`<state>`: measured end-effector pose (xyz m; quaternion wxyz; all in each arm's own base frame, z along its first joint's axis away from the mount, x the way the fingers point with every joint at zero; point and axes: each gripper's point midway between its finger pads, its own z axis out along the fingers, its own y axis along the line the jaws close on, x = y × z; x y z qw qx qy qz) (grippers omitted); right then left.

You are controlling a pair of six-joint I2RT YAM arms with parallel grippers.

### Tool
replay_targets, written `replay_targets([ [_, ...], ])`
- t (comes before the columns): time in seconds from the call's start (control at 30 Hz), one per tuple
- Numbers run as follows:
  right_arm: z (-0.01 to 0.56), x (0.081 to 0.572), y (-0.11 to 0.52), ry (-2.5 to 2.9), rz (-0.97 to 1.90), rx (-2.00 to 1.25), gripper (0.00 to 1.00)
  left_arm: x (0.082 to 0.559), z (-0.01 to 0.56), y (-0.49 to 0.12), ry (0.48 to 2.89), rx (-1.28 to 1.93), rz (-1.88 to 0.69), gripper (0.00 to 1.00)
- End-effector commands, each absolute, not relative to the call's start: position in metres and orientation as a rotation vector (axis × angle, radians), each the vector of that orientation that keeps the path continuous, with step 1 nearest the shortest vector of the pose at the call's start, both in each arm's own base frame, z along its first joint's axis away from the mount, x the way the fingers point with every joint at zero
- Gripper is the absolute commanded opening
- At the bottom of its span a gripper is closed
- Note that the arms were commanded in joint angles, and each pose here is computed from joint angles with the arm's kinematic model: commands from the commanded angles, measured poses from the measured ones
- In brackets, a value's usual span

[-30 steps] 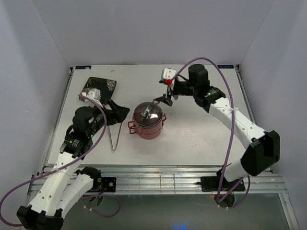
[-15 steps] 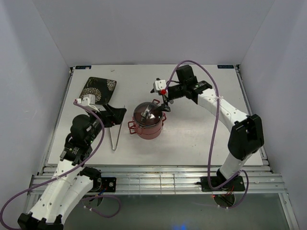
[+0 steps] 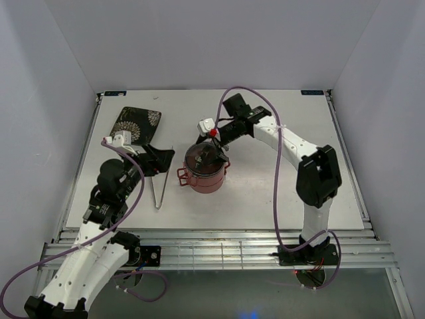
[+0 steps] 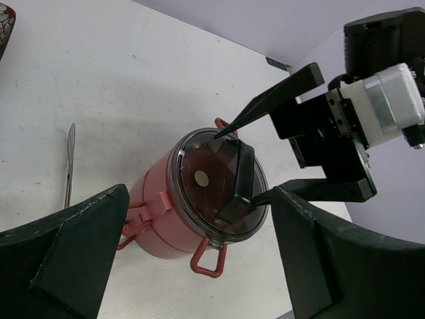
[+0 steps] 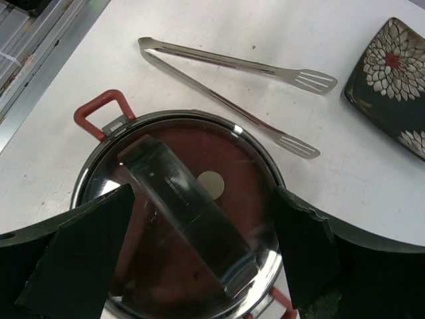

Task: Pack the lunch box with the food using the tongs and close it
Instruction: Close the box lid on the packing box.

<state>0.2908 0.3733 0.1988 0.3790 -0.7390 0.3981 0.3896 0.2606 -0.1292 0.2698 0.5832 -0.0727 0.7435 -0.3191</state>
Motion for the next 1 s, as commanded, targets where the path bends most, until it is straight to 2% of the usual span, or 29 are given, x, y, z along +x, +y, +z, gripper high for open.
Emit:
replay_targets([
  [0.0,0.206,0.281,0.377,0.977,1.082,-1.917,0.90,0.261,0.279,-0.122,1.696,-0.187,-0.717,0.98],
  [0.03,0.203,0.280,0.377,0.991,1.090,-1.921,0.90,0.261,0.278,-0.120,1.697,-0.192,-0.711,0.98],
  [0.1,0.200,0.279,0.377,1.015,1.107,-1.920,0.84,0.260,0.279,-0.120,1.687,-0.193,-0.714,0.98],
  [0.13,0.199,0.278,0.377,1.019,1.121,-1.917,0.77,0.262,0.280,-0.115,1.676,-0.217,-0.689,0.98],
  [0.2,0.200,0.276,0.376,1.019,1.125,-1.912,0.69,0.263,0.280,-0.114,1.676,-0.219,-0.688,0.98],
  [0.37,0.204,0.273,0.375,1.069,1.149,-1.891,0.57,0.262,0.282,-0.113,1.679,-0.221,-0.682,0.98],
  [0.57,0.197,0.270,0.374,1.190,1.152,-1.851,0.46,0.260,0.284,-0.111,1.669,-0.230,-0.679,0.98],
  [0.83,0.197,0.274,0.371,1.145,0.970,-1.821,0.28,0.257,0.288,-0.111,1.667,-0.233,-0.689,0.98],
  [0.97,0.205,0.276,0.368,1.091,0.907,-1.843,0.24,0.257,0.287,-0.111,1.677,-0.237,-0.691,0.98],
])
